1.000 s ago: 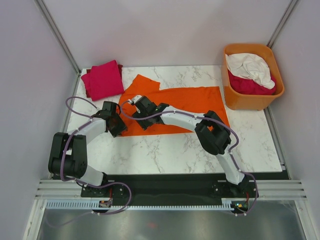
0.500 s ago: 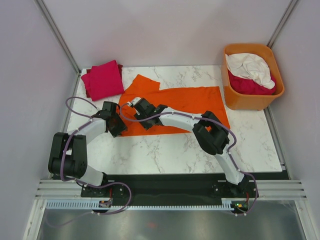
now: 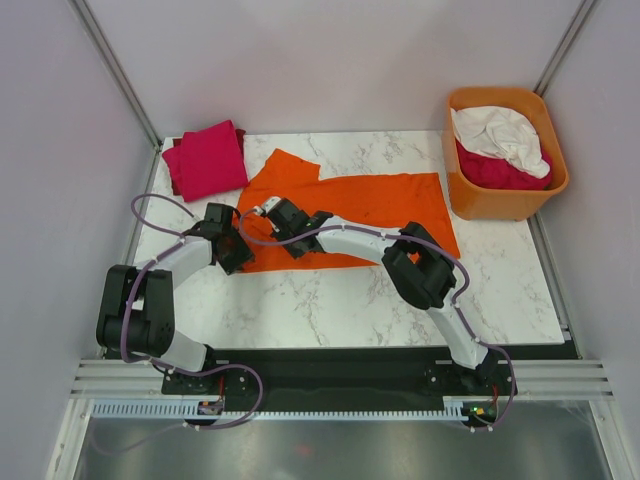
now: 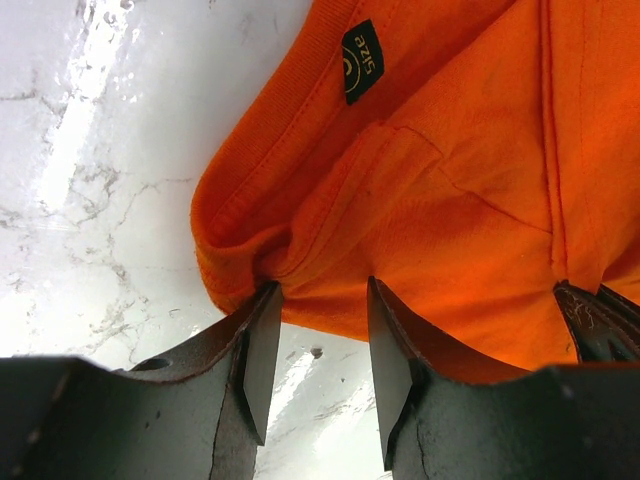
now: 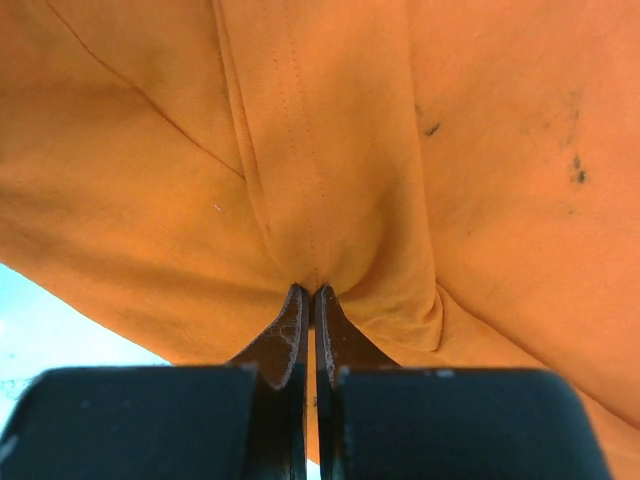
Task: Fold and stack the t-shirts
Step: Fold the tshirt
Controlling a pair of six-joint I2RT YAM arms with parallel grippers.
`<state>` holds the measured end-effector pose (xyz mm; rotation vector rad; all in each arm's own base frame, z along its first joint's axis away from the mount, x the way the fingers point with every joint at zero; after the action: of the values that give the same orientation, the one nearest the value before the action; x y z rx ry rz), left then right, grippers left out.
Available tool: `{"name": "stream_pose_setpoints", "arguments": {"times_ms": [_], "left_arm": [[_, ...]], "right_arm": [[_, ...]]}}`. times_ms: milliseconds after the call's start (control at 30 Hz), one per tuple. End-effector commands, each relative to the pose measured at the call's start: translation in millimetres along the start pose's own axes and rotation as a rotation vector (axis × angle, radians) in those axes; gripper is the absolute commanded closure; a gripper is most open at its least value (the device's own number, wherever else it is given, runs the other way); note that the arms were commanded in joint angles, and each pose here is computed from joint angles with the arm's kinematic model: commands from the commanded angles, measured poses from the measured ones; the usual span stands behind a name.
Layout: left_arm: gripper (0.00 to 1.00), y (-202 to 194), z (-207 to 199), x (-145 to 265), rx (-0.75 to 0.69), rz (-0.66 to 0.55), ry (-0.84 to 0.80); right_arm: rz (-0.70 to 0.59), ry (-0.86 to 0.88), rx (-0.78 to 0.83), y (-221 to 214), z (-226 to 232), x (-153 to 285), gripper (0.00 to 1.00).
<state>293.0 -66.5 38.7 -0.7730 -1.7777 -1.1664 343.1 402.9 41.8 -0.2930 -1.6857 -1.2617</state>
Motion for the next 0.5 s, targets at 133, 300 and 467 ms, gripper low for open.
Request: {"name": "stream_pose_setpoints", "arguments": {"times_ms": [133, 300, 467], "left_arm": [[0.52, -4.8, 8.3, -0.1, 0.013, -0.003, 0.027], [0.53, -5.2, 8.1, 1.4, 0.012, -0.005, 0.022], [0.53, -5.8, 8.8, 1.6, 0.008, -0.004, 0.022]], "right_arm": [[-0.126, -0.051, 0.007, 52.2, -10.8, 20.7, 1.00], [-0.136, -0.071, 0.014, 69.8, -27.4, 25.9, 1.00], [-0.114, -0.056, 0.010, 72.9, -37.2, 19.1, 0.92]]}}
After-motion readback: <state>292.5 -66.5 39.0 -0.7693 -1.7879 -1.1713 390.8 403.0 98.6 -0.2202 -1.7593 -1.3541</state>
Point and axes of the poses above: each gripper's point midway between its finger pads, its own x axis back along the fingers, its own z axis along the line the jaws close on, y = z × x, the point moved 2 cm from there along x, back along the fingers, and after that the axes turned 13 degrees about -x, right-handed, at the moved point
